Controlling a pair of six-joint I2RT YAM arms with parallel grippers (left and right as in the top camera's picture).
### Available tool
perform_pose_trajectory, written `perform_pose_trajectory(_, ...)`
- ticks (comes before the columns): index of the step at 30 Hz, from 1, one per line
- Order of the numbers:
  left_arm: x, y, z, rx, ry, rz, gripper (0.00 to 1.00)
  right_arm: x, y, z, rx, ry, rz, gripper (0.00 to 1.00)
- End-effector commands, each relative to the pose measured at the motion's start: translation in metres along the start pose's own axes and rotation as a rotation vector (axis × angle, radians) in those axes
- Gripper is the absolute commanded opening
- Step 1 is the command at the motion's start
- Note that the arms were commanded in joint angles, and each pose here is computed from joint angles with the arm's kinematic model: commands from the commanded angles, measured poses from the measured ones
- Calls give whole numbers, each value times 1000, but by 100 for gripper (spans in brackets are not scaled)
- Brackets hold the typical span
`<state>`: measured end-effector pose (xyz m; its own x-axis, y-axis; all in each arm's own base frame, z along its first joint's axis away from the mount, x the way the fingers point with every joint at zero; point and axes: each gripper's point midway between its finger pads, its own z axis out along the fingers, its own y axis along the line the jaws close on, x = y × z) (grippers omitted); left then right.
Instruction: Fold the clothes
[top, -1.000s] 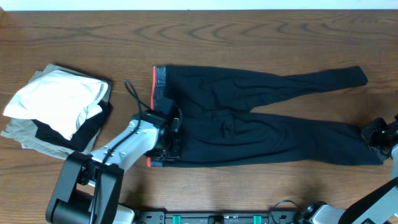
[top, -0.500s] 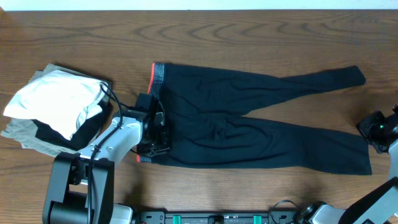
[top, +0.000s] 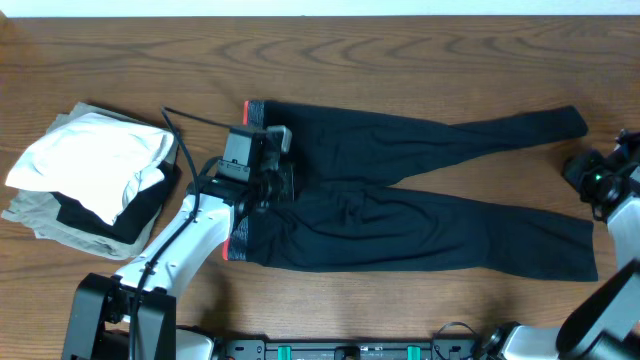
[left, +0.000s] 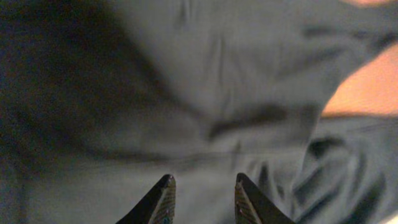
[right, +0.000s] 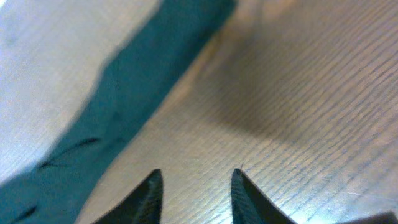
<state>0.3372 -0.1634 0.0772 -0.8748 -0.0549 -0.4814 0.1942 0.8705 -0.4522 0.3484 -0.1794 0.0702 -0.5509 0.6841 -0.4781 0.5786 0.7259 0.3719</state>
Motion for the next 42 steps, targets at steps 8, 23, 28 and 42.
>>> perform_pose_trajectory(8,-56,27,-7,-192,-244,38,34,-61,6,42,-7,-3,-105,74)
perform_pose_trajectory(23,-52,46,36,-199,-225,34,35,-98,-1,86,-22,-90,-144,63)
perform_pose_trajectory(28,-55,45,36,-197,-238,36,35,-106,1,90,-30,-126,-155,59)
perform_pose_trajectory(42,-56,45,36,-196,-241,37,35,-91,-9,119,-26,-94,-149,51)
